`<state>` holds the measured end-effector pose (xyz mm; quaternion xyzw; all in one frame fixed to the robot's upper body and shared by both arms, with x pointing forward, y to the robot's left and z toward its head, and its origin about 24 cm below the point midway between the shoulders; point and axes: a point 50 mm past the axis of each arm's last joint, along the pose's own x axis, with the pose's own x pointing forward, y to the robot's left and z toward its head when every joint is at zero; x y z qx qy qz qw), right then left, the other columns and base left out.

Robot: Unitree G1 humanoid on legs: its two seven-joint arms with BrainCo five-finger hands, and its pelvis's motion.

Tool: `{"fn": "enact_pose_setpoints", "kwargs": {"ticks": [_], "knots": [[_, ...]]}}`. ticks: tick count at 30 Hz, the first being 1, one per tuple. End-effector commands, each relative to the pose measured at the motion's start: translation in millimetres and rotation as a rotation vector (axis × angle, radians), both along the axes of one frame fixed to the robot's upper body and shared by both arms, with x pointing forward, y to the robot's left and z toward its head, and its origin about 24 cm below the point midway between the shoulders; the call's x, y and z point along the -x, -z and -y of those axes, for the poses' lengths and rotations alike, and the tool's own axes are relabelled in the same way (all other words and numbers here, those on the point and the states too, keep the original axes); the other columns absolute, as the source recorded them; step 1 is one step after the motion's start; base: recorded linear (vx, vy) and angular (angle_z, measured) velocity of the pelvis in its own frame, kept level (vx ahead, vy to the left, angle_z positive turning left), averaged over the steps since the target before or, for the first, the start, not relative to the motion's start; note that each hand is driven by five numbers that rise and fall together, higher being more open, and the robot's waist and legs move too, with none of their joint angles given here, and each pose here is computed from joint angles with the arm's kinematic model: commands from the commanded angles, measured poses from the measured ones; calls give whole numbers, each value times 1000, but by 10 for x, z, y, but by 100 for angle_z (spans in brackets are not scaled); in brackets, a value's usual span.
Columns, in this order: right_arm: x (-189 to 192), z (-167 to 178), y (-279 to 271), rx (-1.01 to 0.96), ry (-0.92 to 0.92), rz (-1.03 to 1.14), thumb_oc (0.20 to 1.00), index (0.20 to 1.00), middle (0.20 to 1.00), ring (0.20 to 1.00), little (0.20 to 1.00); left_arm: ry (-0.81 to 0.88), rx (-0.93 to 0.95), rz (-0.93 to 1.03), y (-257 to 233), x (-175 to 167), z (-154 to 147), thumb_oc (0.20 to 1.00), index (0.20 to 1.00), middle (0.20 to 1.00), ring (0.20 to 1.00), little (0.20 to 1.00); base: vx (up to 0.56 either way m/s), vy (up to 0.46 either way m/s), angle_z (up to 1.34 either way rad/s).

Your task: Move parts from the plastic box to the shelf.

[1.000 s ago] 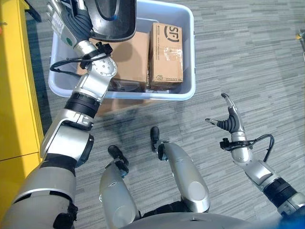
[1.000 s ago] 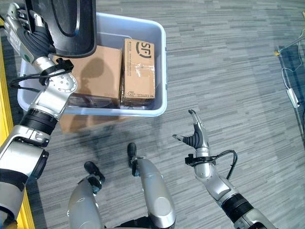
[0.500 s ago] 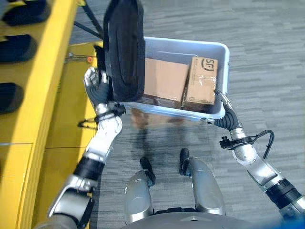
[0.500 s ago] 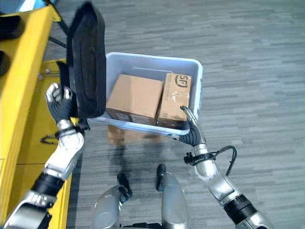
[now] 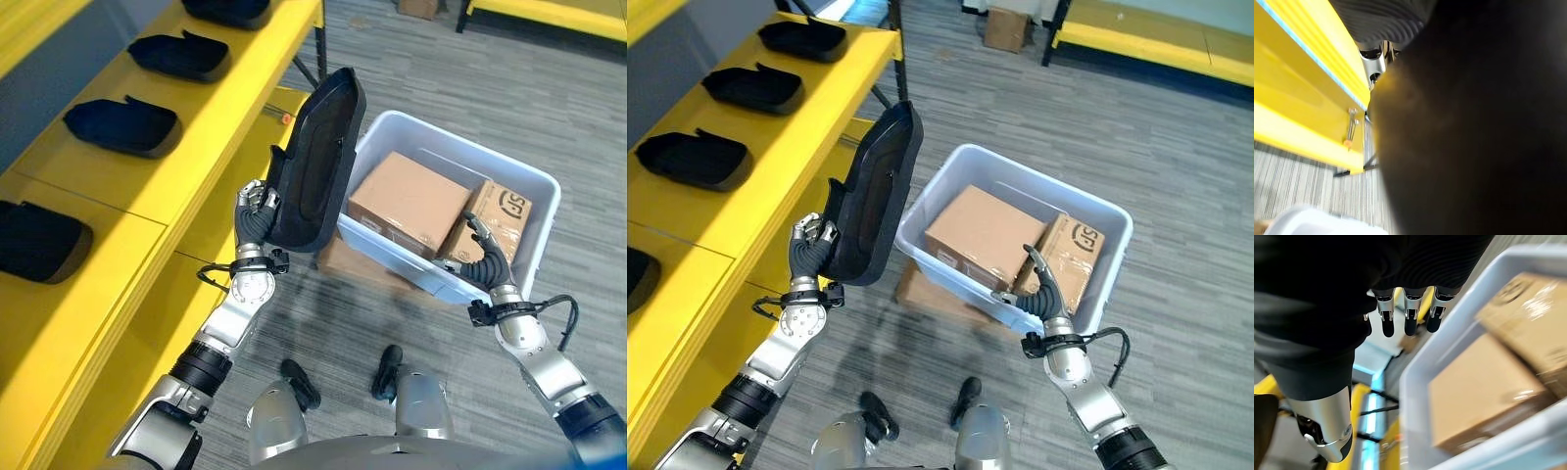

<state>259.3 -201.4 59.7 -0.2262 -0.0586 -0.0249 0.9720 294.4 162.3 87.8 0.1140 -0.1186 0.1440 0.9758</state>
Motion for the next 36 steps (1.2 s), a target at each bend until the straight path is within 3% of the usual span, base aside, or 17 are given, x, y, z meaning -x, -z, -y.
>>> {"fn": "enact_pose_setpoints", "kwargs": {"ticks": [1, 19, 23, 36], "knots": [[-31, -150, -201, -51, -83, 113, 1000, 1000, 1000, 1000, 1000, 30, -61, 209, -376, 88, 39, 200, 200, 200, 200, 200, -98, 101, 45], [53, -621, -374, -120, -319, 155, 1000, 1000, 1000, 1000, 1000, 71, -262, 201, -301, 449, -237, 200, 200, 200, 200, 200, -37, 154, 29], [126, -537, -344, -148, -280, 146, 1000, 1000, 1000, 1000, 1000, 151, -351, 212, -300, 453, -178, 200, 200, 200, 200, 200, -72, 140, 118], [62, -444, -294, -127, -280, 121, 1000, 1000, 1000, 1000, 1000, 107, -318, 151, -90, 525, -236, 200, 200, 200, 200, 200, -84, -28, 40]]}}
